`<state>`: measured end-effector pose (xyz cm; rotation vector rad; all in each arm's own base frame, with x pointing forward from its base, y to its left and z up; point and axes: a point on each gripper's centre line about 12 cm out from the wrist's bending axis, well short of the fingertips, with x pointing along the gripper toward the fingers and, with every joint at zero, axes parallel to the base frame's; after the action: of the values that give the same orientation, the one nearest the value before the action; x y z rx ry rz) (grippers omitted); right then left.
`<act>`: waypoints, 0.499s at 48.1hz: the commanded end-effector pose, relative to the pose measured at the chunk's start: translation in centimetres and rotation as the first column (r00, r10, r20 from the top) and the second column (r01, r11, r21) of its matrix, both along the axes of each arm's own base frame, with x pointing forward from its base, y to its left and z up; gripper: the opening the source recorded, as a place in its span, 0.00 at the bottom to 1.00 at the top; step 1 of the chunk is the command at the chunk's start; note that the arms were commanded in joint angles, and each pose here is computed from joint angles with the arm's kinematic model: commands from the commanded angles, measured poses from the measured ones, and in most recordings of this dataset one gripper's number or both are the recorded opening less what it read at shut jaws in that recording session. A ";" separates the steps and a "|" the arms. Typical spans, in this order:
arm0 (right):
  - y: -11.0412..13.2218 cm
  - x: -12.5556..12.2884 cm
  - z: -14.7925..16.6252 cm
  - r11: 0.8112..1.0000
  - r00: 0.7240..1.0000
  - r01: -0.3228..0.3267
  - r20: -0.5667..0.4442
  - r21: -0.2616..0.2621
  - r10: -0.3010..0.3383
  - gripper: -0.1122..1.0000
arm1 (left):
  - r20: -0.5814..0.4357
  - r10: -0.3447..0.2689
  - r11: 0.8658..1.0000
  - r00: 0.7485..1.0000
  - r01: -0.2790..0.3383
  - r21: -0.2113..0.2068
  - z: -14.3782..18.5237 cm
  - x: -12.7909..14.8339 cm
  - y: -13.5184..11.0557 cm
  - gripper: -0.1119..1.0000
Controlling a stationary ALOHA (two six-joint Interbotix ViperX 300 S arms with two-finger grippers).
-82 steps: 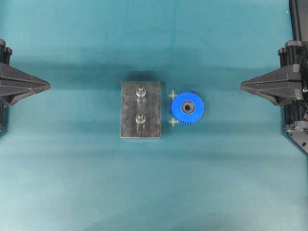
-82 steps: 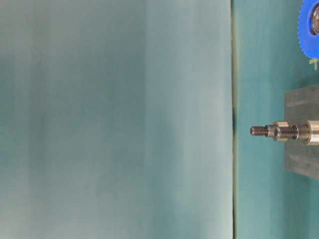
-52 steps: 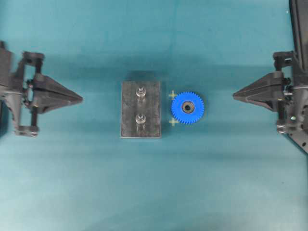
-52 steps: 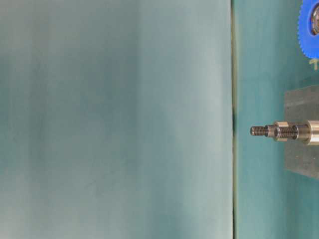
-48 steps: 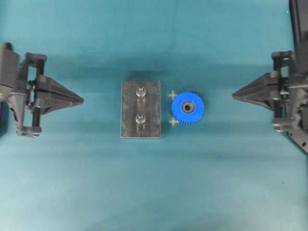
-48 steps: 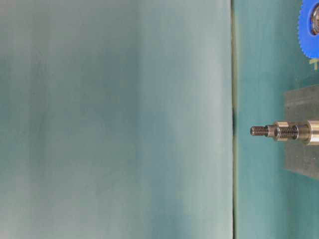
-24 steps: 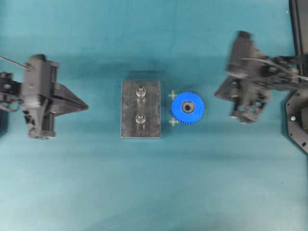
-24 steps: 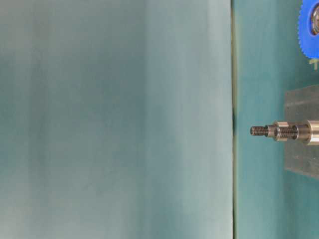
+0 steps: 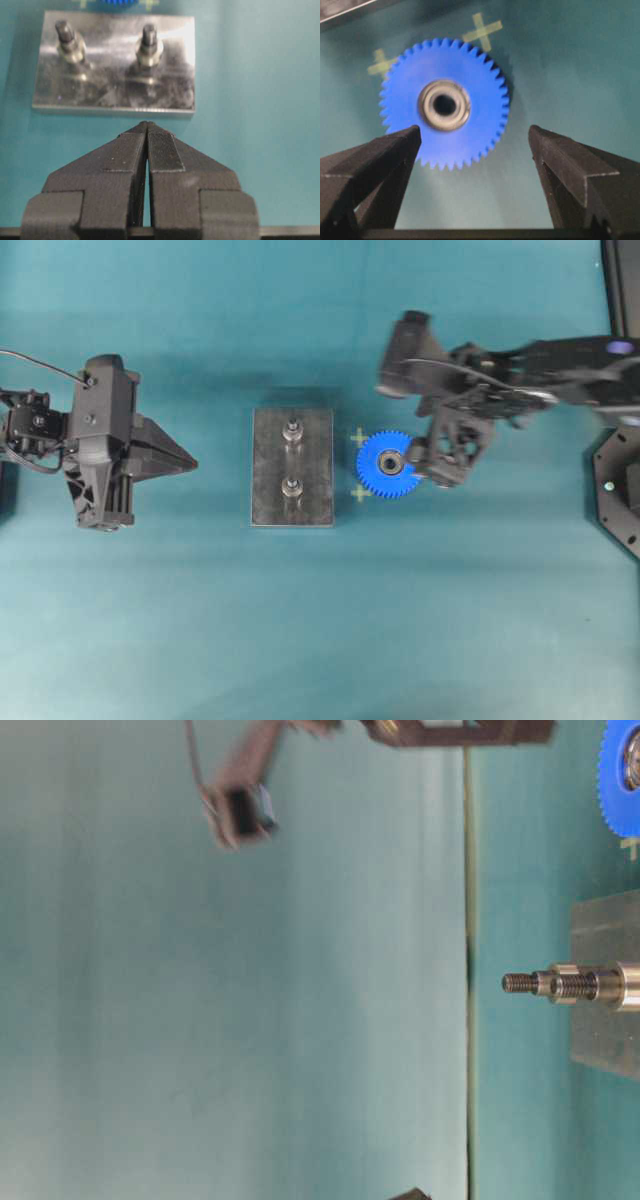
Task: Fit the large gear onto the shaft.
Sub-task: 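Move the right gripper over the blue gear and lower it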
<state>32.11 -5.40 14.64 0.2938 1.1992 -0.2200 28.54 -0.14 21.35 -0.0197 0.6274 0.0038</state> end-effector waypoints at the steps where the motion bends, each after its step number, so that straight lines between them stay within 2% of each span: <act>1: -0.4 1.3 0.1 1.000 1.000 0.014 -0.001 0.004 -0.014 0.93 | 0.028 -0.001 1.000 1.000 0.001 0.001 0.8 0.5 0.0 0.10; 9: -0.6 2.4 -1.5 1.000 0.997 0.009 -0.073 0.018 -0.008 0.93 | 0.038 0.000 1.000 0.999 0.000 0.000 1.2 0.9 0.0 0.10; 24: -0.6 2.8 -3.0 1.000 0.994 0.008 -0.110 0.024 -0.005 0.93 | 0.028 -0.002 1.000 1.000 0.002 0.001 0.9 1.1 0.0 0.10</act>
<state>34.30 -5.88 11.10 0.3066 1.3337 -0.2257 29.05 -0.15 21.28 -0.0197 0.6335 0.0039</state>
